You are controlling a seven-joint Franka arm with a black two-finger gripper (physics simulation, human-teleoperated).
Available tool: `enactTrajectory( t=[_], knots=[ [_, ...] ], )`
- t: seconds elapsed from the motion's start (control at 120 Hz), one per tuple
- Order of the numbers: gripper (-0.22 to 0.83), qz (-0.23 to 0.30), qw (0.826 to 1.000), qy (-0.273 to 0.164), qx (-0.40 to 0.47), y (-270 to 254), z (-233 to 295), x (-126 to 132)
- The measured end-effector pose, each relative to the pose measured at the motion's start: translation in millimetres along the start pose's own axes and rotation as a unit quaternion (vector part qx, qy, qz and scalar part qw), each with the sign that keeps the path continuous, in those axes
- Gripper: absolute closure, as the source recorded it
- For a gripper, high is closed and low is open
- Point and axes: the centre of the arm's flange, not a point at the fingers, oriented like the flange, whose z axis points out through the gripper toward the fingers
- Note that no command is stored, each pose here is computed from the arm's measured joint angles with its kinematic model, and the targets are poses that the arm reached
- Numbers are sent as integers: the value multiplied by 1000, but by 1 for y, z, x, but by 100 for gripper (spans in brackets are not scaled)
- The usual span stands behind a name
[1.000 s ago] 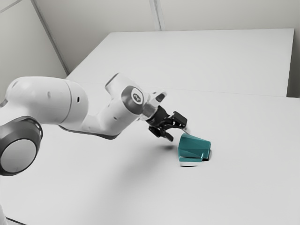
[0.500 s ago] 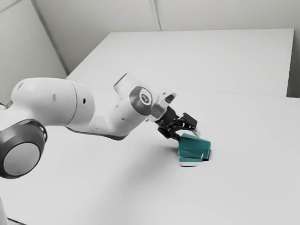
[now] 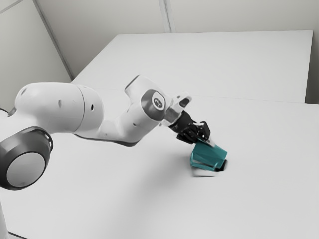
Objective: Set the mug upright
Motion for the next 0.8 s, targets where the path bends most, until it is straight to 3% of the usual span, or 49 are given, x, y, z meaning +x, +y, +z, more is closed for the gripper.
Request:
enactTrajectory(
  t=[0.217,0.517,0.8],
  knots=[
    [74,8,1000,5,-5,16,-4,2],
    [75,37,999,22,-5,45,-45,2],
    [76,81,993,39,80,18,-105,17]
  ],
)
